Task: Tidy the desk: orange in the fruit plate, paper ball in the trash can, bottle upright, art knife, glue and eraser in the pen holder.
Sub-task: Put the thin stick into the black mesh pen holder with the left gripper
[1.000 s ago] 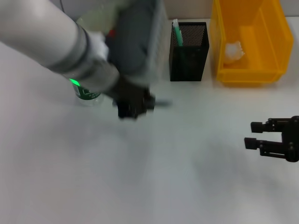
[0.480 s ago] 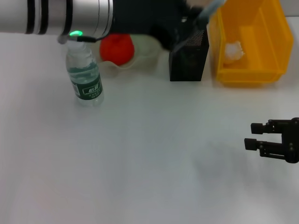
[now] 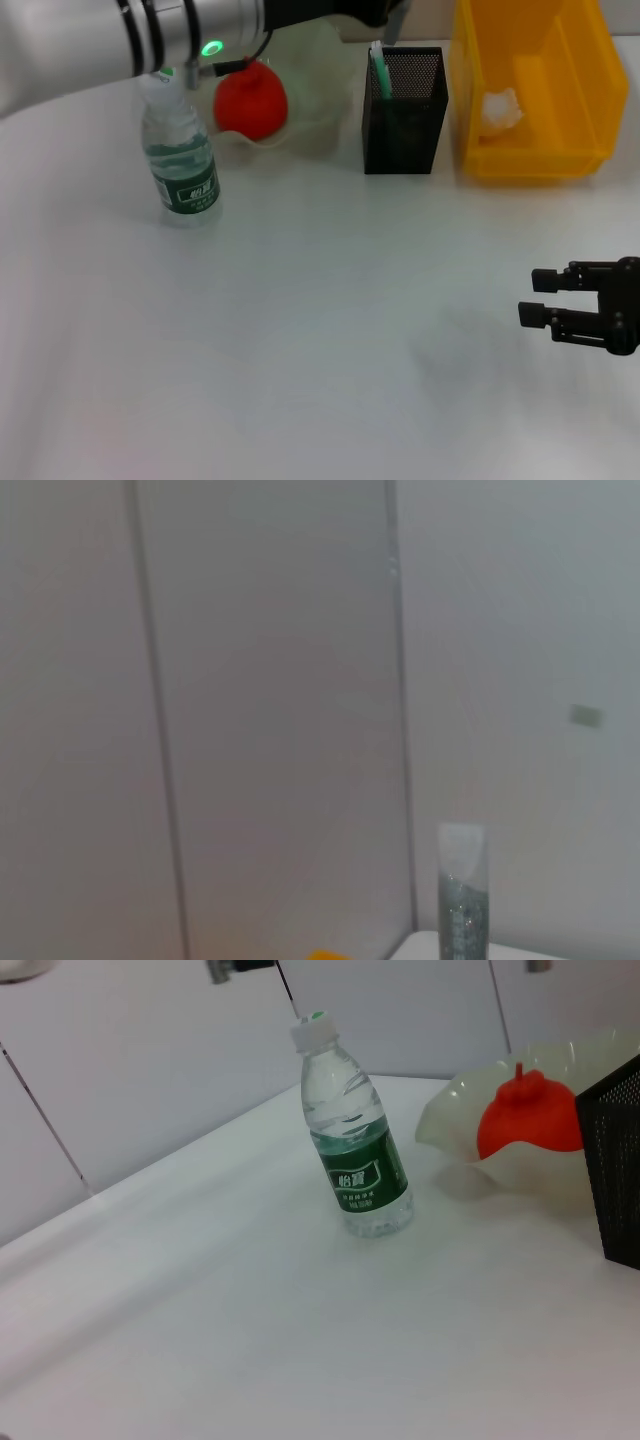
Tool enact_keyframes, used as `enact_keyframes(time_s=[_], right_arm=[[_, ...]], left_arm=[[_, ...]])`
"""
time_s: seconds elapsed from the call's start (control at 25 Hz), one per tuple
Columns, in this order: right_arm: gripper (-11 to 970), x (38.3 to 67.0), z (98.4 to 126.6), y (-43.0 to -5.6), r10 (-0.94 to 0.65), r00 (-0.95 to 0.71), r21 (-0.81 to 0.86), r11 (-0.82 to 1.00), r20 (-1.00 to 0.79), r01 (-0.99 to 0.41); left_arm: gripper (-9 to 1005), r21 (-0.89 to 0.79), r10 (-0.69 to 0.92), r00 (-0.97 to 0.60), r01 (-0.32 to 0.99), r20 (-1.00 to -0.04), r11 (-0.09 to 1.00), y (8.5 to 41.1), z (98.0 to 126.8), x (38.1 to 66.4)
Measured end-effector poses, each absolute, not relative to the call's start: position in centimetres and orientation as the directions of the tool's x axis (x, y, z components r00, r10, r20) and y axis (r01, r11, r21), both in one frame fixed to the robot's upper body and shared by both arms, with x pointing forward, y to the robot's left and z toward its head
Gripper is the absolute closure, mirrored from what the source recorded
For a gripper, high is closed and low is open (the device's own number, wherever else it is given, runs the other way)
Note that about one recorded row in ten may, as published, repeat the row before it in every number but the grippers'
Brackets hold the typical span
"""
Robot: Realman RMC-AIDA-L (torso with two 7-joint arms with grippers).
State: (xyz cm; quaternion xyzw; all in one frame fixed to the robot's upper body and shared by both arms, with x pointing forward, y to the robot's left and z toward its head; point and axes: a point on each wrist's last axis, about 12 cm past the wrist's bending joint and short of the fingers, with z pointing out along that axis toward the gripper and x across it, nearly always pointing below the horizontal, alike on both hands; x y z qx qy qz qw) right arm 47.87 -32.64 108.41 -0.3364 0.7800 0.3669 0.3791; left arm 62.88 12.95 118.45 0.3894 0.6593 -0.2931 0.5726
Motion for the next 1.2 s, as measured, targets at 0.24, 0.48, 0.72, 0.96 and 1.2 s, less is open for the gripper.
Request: enact_keyframes(time_s=[0.24, 0.48, 0.72, 0.96, 1.2], right_arm=[[308, 48.0, 108.4, -32.5, -0.248, -0.48, 0.314, 0.499, -0.841, -0.808], [306, 48.2, 108.5, -32.5, -0.253, -0.473, 0.305, 0.499, -0.844, -0.811], [304, 48.5, 108.7, -32.4, -0.255, -0.466, 0.298, 0.498, -0.847, -0.815], [303, 48.7, 108.7, -32.4, -0.263, -0.466, 0.295, 0.497, -0.845, -0.816], [301, 48.6, 108.8, -32.3, -0.257, -0.461, 0.296, 0.492, -0.85, -0.819]], left_arm=[[828, 0.03, 0.203, -0.098, 0.835, -0.974, 0.549, 11.4, 117.1, 64.4], [812, 0.058, 0.237, -0.099, 0.813, -0.966, 0.579, 9.6, 116.6, 64.6], [797, 0.063, 0.242, -0.104, 0.802, -0.965, 0.595, 9.3, 116.5, 64.7], [727, 0.065, 0.244, -0.104, 0.799, -0.964, 0.598, 9.3, 116.5, 64.8], [470, 0.054, 0.231, -0.107, 0.801, -0.967, 0.597, 9.8, 116.3, 64.4]])
